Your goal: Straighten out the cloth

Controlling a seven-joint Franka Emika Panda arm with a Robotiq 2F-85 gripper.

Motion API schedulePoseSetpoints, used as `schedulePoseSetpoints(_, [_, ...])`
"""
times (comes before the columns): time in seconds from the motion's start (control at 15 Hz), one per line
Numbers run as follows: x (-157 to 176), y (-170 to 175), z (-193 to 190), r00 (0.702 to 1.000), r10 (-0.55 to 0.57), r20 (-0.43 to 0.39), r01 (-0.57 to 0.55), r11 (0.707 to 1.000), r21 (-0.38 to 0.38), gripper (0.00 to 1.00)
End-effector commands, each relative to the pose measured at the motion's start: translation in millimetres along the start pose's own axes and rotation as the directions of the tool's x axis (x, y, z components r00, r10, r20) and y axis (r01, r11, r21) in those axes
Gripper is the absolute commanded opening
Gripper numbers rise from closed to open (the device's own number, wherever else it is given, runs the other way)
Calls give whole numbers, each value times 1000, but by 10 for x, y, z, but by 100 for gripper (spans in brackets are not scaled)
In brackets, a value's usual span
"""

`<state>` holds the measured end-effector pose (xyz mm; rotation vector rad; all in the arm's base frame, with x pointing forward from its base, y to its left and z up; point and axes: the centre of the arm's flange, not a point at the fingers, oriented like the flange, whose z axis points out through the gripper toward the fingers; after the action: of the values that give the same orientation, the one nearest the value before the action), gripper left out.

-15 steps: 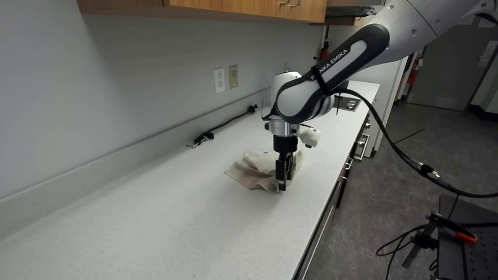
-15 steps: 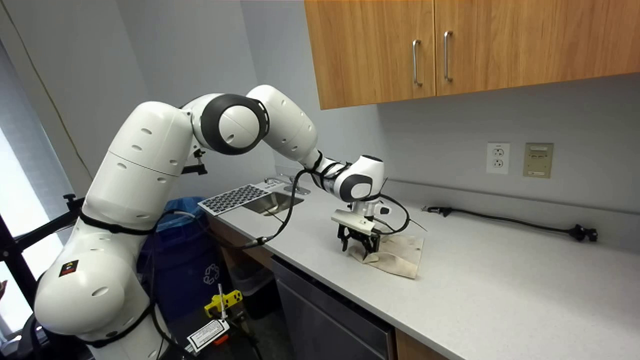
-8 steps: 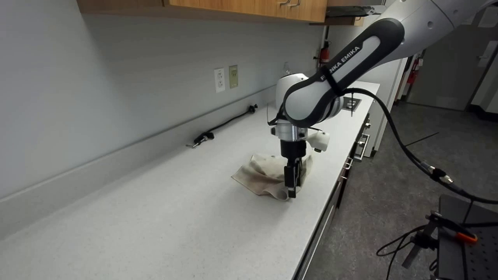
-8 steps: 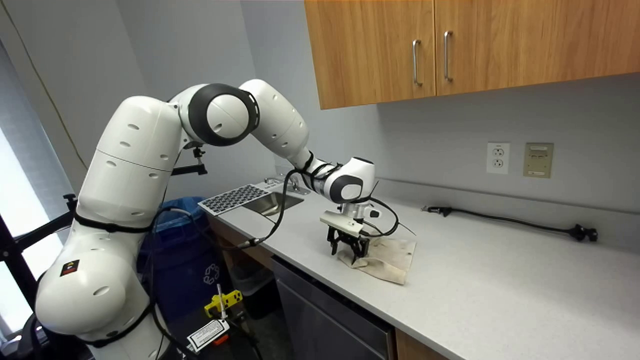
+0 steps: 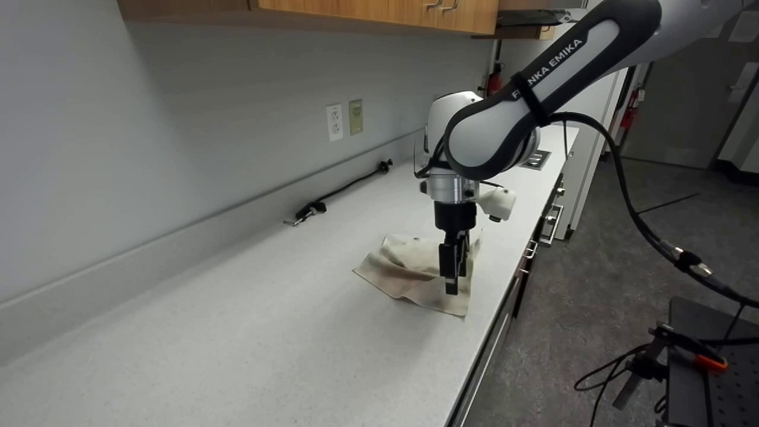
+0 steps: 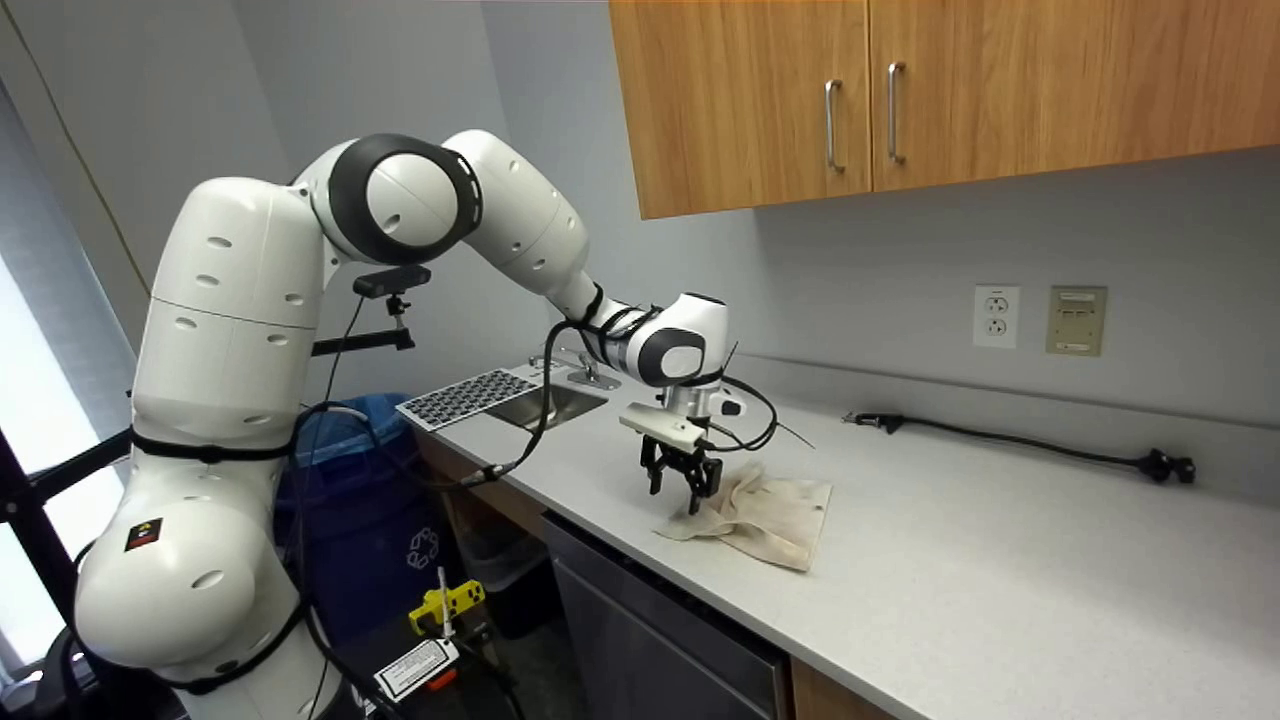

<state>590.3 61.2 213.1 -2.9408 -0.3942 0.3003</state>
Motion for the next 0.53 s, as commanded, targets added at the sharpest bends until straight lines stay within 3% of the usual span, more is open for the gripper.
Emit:
schedulePoseSetpoints(0.0, [-207,-51,-77,999,25,-28,-26,999,-32,83])
schedulePoseSetpoints(0.13, [-195,-16,-74,998,43,-51,-44,999,-21,82])
schedulePoseSetpoints(0.2, [-163,-3,-42,996,62,-65,-63,998,-15,73])
schedulePoseSetpoints(0.27, [-129,8,-18,993,80,-85,-82,996,-19,57])
schedulePoseSetpoints(0.47, [-45,38,50,982,136,-134,-140,990,-22,32])
